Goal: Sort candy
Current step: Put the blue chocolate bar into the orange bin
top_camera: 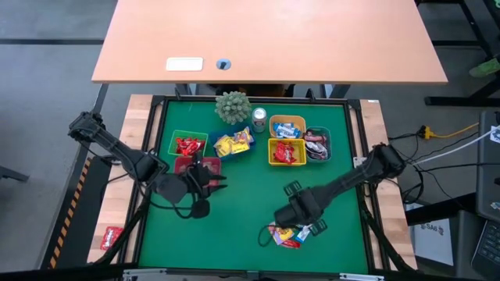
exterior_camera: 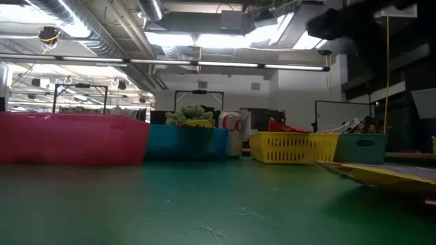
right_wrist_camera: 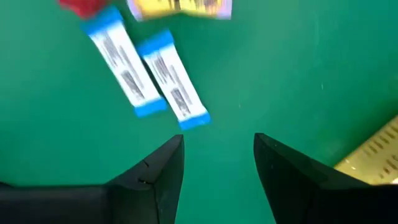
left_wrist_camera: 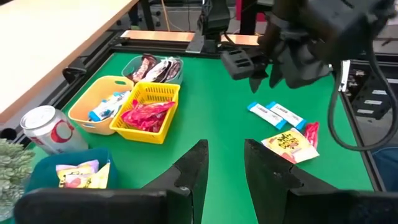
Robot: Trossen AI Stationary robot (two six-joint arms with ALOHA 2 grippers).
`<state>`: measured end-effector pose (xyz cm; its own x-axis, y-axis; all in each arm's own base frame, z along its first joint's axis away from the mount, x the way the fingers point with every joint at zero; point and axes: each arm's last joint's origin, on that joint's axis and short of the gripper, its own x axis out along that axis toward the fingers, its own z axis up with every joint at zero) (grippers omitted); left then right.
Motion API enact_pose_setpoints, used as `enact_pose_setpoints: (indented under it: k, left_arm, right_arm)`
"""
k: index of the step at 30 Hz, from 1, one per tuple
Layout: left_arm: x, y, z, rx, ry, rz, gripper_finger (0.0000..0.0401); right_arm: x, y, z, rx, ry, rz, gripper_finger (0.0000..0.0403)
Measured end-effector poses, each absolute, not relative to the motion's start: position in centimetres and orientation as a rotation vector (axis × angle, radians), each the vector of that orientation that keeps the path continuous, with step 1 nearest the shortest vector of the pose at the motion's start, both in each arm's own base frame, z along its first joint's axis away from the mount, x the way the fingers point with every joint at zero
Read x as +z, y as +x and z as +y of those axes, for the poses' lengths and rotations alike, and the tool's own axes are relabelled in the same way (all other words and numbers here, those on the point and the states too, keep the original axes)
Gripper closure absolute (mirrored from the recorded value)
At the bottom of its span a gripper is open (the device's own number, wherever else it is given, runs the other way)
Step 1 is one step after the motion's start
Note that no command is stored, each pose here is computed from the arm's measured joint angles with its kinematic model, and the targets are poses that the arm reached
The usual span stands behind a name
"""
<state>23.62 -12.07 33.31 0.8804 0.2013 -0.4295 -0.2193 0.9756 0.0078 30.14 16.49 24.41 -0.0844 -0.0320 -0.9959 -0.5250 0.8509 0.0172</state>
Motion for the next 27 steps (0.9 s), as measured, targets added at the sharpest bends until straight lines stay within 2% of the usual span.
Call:
enact_pose_setpoints:
  k: [4,10,27]
  left_arm:
    - [33.3,23.6,-12.1,0.22,-0.041,0.443,0.0309]
    - [33.3,23.6,-12.1,0.218,-0.041,0.443,0.0309]
    - [33.3,23.6,-12.1,0.218,-0.041,0.444,0.0309]
  right_arm:
    - [22.2,28.8,16.8,0.399,-0.543,1.673,0.0212]
    - [19.5,27.8,16.6,0.439,-0.507,1.727,0.0212]
    - [16.2,28.0,16.9,0.514,-0.415,1.608,0.0212]
